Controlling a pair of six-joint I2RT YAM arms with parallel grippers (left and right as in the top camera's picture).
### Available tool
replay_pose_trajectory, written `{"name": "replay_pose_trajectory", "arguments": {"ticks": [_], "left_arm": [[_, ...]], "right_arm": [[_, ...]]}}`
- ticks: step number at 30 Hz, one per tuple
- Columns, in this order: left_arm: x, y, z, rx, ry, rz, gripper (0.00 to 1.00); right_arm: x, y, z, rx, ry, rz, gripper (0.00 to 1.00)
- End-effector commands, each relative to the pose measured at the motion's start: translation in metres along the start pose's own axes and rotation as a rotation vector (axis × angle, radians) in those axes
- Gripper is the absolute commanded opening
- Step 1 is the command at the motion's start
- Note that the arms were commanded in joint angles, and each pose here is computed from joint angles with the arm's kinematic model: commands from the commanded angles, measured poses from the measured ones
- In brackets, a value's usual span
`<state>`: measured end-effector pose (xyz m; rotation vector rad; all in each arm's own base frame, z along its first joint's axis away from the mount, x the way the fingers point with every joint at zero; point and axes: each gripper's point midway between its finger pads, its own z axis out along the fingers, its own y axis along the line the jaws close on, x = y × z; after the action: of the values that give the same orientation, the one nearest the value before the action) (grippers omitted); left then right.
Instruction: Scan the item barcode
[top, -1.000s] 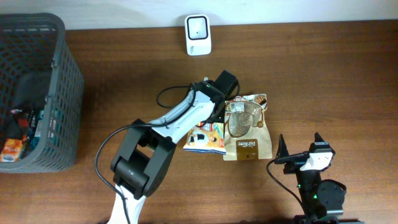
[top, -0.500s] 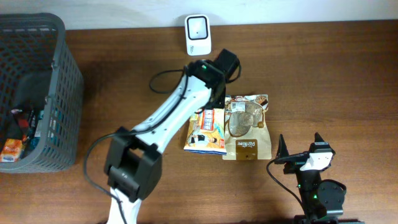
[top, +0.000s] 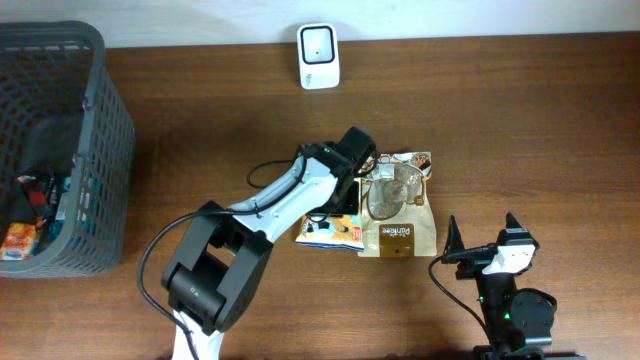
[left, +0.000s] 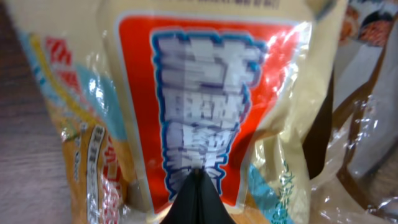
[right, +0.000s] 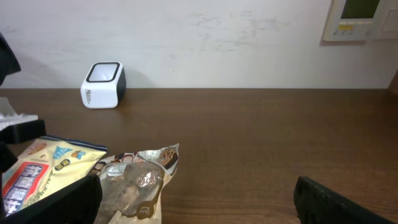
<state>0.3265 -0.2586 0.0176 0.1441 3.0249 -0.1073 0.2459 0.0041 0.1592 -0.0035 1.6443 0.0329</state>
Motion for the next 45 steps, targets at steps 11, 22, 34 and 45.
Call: {"name": "replay_pose_trajectory", "arguments": {"ticks": [11, 22, 34, 45], "left_arm": [[-0.034, -0.036, -0.098, 0.192, -0.144, 0.06, 0.0], [-0.052, 0.039, -0.248, -0.049, -0.494, 0.035, 0.99], [-0.049, 0.194, -0.385, -0.043, -0.779, -0.106, 1.0], [-0.036, 0.393, -0.44, -0.547, -0.871, -0.404, 0.99]], "right_arm": [[0.003, 0.0, 0.0, 0.004, 0.004, -0.006, 0.99], [0.003, 0.0, 0.0, 0.004, 0.004, -0.006, 0.98], [0.003, 0.0, 0.0, 0.003, 0.003, -0.006, 0.98], [0.003, 0.0, 0.0, 0.004, 0.004, -0.006, 0.98]]}}
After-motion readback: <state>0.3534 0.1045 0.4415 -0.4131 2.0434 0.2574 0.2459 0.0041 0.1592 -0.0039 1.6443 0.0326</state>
